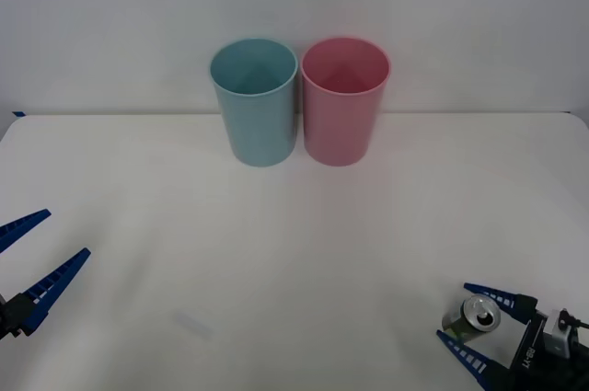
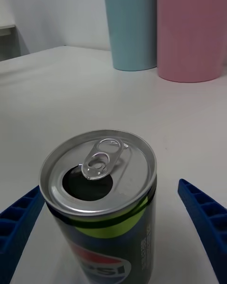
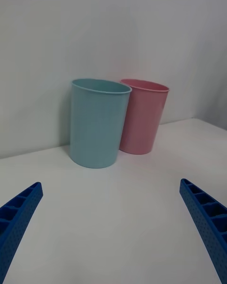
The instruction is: Grasp the object on the table and drop it into the matching bin: aluminum can to the light blue bin, PET bottle to the pink bin.
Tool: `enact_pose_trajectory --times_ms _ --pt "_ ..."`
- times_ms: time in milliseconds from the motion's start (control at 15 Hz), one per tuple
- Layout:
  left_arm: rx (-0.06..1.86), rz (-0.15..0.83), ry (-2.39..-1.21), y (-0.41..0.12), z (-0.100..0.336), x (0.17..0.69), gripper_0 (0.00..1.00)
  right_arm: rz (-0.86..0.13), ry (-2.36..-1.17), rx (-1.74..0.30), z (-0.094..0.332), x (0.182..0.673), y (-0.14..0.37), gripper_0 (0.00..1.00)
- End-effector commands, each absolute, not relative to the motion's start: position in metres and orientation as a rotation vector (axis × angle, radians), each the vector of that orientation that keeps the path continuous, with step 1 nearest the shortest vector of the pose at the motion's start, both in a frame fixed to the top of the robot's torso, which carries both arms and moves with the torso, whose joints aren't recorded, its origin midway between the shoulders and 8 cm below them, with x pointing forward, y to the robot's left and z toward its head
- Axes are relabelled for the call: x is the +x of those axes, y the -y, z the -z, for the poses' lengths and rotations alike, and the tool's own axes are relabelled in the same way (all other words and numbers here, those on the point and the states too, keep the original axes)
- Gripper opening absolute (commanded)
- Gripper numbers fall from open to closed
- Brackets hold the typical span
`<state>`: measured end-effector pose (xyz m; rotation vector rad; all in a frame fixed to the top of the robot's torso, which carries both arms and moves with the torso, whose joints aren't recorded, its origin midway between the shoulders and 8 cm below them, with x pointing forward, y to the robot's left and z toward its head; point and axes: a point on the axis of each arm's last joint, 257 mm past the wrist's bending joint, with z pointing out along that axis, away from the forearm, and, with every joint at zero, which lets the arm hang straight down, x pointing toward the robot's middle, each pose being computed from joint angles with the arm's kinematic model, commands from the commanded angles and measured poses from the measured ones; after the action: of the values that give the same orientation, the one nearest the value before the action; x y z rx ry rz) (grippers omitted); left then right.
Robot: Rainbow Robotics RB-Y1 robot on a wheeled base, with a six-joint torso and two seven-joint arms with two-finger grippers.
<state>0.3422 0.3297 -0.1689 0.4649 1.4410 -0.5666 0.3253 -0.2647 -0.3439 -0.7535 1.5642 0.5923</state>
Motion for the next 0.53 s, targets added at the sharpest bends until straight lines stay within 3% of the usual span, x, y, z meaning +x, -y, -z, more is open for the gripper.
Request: enact_pose_trajectory --times_ms 67,533 --pt "0.465 0.567 -1.441 -0.3297 0.1689 0.3423 1.00 -0.591 -1.562 -0.755 0.3434 0.3256 0.2645 0.00" --pt "0.465 0.567 -1.441 -0.3297 0.1689 0.3423 1.00 -0.590 -1.558 -0.751 0.3415 0.3268 0.2652 0.00"
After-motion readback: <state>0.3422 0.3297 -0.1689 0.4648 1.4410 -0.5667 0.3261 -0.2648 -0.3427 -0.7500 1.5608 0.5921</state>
